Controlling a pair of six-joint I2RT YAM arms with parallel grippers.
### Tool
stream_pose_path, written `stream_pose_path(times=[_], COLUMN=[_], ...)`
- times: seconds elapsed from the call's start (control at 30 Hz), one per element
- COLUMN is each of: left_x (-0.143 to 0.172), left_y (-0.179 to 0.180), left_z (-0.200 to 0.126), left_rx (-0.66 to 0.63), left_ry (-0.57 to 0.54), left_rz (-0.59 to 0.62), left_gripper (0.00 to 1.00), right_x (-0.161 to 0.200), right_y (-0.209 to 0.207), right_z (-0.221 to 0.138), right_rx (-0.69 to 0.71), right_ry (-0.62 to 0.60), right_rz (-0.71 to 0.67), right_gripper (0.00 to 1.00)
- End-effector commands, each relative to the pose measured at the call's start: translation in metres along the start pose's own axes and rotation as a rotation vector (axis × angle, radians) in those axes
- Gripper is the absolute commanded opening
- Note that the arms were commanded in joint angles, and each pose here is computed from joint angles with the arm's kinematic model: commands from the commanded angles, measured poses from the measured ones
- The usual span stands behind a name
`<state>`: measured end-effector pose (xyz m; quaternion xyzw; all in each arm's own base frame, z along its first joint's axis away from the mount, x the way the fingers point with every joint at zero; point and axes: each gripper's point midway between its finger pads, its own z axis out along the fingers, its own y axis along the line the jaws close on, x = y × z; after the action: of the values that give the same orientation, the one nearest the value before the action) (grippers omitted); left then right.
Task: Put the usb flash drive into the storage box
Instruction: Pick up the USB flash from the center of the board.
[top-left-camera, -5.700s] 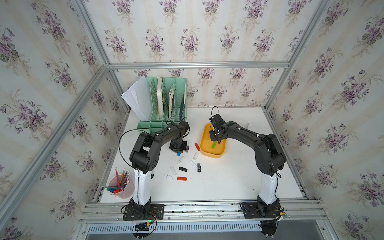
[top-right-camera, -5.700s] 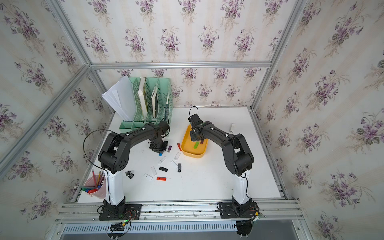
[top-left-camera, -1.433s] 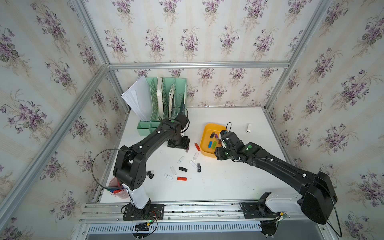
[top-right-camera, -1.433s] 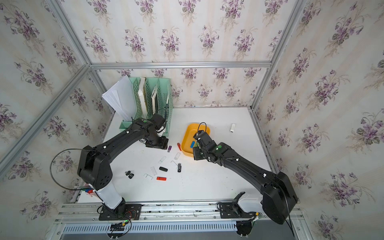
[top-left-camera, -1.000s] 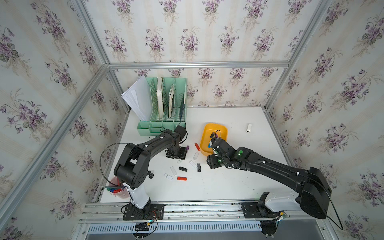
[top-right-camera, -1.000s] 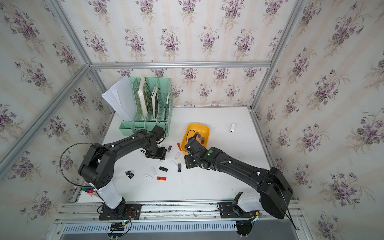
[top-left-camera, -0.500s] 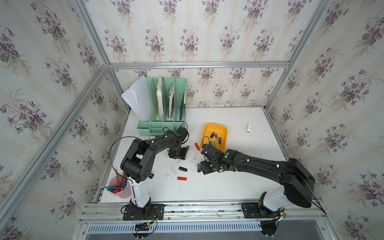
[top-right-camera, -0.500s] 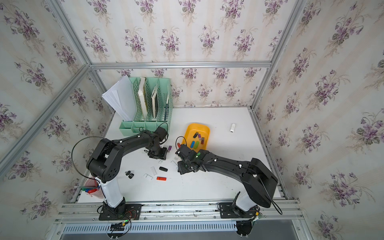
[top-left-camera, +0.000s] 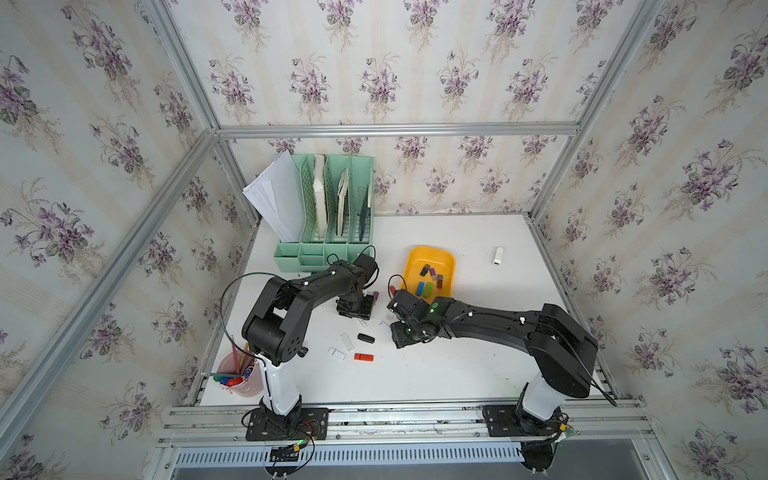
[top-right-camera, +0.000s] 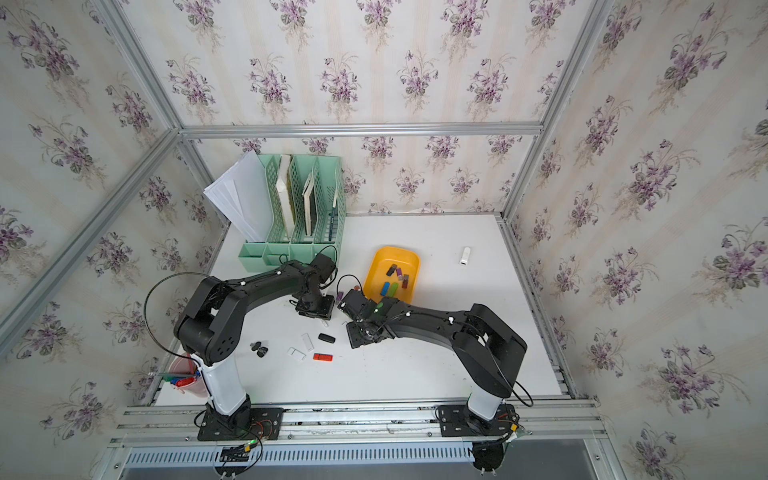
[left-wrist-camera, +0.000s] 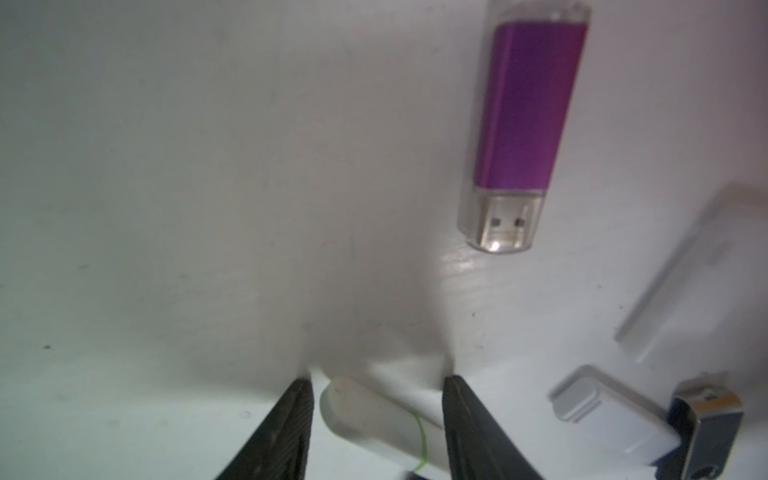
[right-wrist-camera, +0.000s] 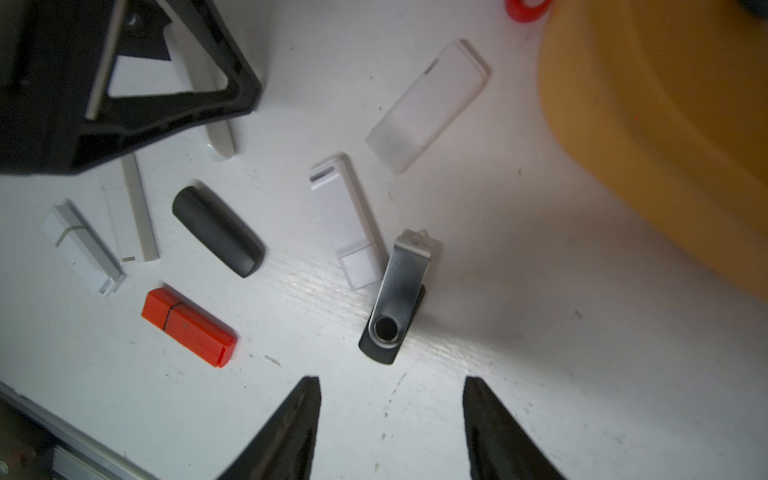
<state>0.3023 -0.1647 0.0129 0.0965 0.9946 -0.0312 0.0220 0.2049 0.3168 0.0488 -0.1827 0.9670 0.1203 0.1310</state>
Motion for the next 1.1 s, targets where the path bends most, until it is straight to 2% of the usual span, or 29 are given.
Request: stream_pose_path(times=[0.0,0.53,0.9,1.0,1.07], left_x=[0.009,0.02,0.022,0.026,0.027], left_y=[0.0,0.0,-0.002,0.001,0.002], left_z=[0.0,-0.013,-0.002,-0.004,-0.006], left_rx=[0.003,0.0,0.0,-0.015,-0.02], left_ry=[0.033,0.032,0.059,0.066,0.058], left_rz=[-0.011,-0.041,-0.048,-0.05,-0.052], left_gripper=[0.55,0.54,0.53,0.54,0.59], right_x=[-0.002,-0.005,-0.004,-0.005,-0.005], right_y=[-0.001,-0.004,-0.005,-0.005,-0.005], right_z=[0.002,0.018,0.019,0.019,0.019], right_rx=[0.016,0.061,0.064,0.066,0.064], right_ry=[-0.01,0.007,0.009,0.007,0.008], right_rz=[0.012,0.007,0.006,0.005,0.004], right_gripper=[0.59,0.56,0.56,0.56,0.56])
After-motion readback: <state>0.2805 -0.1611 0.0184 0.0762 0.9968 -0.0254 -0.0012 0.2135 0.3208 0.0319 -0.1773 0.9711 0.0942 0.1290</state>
